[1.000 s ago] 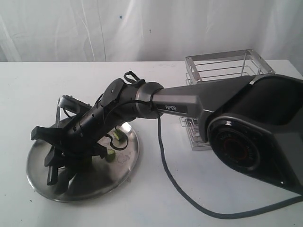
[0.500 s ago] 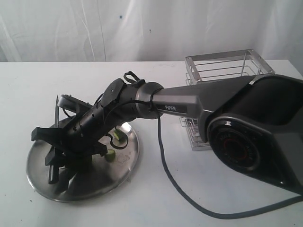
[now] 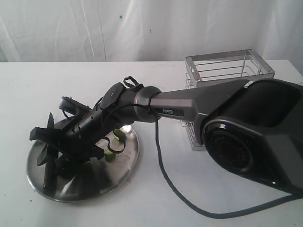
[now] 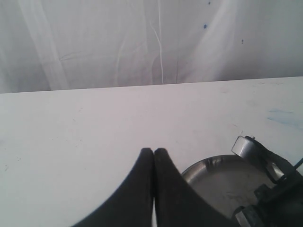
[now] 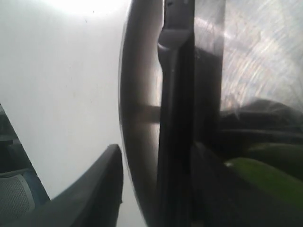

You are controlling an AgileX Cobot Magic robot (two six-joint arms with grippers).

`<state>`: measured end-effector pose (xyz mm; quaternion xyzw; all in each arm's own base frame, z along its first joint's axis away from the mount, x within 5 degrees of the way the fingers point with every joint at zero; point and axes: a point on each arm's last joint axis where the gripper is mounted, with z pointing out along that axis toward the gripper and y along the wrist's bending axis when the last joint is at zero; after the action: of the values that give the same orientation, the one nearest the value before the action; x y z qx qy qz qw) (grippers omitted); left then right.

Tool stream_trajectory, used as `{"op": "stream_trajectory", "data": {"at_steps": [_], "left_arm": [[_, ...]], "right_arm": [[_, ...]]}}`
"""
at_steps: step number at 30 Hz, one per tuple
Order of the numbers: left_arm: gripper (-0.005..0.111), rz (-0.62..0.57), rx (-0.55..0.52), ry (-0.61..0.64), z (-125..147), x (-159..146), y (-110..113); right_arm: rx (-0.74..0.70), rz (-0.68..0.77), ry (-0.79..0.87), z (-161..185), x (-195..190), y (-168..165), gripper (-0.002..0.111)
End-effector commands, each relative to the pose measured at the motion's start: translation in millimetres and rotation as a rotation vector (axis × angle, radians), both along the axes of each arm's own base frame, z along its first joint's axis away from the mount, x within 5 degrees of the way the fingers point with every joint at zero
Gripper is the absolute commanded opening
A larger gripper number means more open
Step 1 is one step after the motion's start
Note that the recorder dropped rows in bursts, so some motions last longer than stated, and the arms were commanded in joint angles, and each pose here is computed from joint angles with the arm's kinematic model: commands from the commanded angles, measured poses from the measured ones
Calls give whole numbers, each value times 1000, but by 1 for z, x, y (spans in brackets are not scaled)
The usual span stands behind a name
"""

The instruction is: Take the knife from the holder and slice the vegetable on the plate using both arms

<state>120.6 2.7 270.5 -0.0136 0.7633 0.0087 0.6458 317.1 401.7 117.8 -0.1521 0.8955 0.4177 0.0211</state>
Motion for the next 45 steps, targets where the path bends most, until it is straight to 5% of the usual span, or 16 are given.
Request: {"op": "stream_trajectory", "data": {"at_steps": [1,12,19,23,26,28,32,41,45], "left_arm": [[0,-9,-12,-2,-1,-1,-1],[0,-9,-12,-2,-1,-1,-1],[0,-7,-29,-3,-1,-1,-1],[0,-5,-41,-3,-1,-1,-1],[0,-3,-40,-2,-1,-1,-1],[0,0,-40,-2,-1,-1,-1],[0,-1,-42,-2,-1,-1,-1],[0,16,-42,2,-1,-1,1],[0,43,-36,8,-2,-1,3]], "right_arm": [[-18,21,-49,7,4,-6,44],[88,-60,-257,90,44,-51,42],[168,111,-592,171,45,-81,0],[160,-23,-884,244,54,-118,0],[1,-93,-1160,287,60,-159,0],[-88,-164,-1087,295,62,-189,0],[-500,-125,-969,279,70,-253,0],[-765,-138,-887,288,63,-315,0],[-948,-305,-850,294,67,-359,0]]}}
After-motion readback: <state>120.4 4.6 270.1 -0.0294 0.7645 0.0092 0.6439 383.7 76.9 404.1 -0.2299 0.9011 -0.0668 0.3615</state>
